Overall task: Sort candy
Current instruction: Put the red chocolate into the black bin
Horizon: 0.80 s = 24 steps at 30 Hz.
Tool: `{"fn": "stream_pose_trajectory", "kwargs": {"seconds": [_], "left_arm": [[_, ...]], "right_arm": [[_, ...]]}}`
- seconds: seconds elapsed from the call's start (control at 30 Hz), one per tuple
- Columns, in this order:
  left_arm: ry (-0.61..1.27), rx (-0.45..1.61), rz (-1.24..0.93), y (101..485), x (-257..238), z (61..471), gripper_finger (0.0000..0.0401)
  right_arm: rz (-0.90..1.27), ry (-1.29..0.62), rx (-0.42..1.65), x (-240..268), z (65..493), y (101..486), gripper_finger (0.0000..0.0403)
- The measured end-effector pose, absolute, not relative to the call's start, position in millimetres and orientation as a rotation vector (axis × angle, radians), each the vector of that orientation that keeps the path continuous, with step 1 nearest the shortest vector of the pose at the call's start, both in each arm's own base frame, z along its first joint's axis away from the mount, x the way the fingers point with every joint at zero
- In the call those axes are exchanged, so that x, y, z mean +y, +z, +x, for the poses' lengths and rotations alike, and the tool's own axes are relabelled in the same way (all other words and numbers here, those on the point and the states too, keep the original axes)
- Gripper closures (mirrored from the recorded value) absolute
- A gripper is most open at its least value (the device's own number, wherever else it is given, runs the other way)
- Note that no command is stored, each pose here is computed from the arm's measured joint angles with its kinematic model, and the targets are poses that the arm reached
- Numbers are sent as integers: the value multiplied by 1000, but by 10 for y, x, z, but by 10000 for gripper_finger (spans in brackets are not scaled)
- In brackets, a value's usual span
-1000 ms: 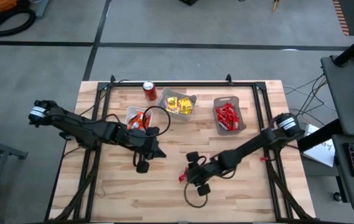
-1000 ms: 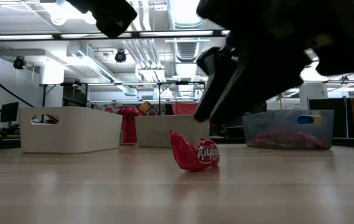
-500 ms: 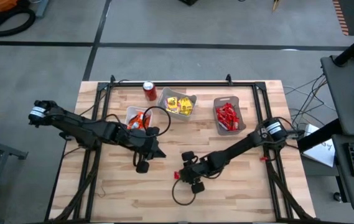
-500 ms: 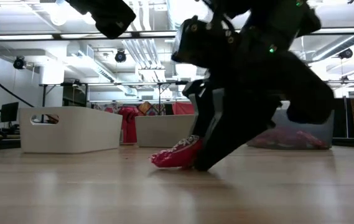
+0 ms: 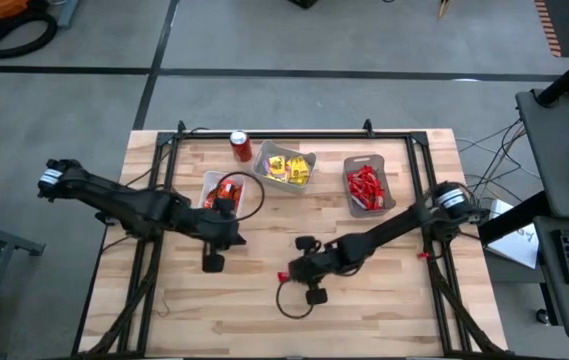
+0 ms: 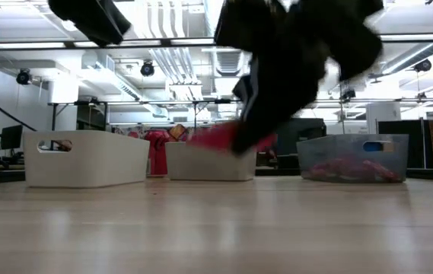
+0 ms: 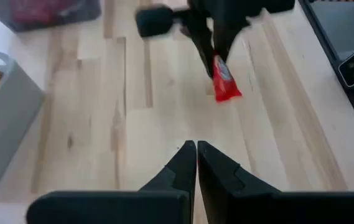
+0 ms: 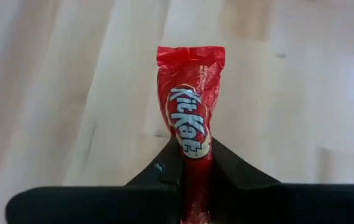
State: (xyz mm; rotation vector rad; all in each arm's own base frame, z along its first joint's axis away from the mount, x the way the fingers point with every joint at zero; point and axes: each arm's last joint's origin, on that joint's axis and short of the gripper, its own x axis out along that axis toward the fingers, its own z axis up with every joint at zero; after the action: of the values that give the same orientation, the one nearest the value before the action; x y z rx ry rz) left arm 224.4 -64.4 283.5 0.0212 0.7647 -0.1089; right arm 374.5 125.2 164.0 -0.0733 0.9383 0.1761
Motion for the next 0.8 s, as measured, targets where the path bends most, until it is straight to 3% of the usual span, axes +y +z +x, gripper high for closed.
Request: {"fn": "stream_pose_trajectory", "kwargs": {"seconds": [0.27, 0.63, 0.8], "left_arm": [[-80, 623, 88, 2897, -762, 1956, 401], [-73, 458, 53, 2743, -717, 1729, 401], [-25, 415, 56, 2799, -687, 1701, 401]], "right_arm": [[166, -50, 969, 819, 3469, 2259, 373], [268, -1014, 1156, -108, 2422, 2729, 373], [368, -1133, 1127, -357, 2188, 2592, 372]]}}
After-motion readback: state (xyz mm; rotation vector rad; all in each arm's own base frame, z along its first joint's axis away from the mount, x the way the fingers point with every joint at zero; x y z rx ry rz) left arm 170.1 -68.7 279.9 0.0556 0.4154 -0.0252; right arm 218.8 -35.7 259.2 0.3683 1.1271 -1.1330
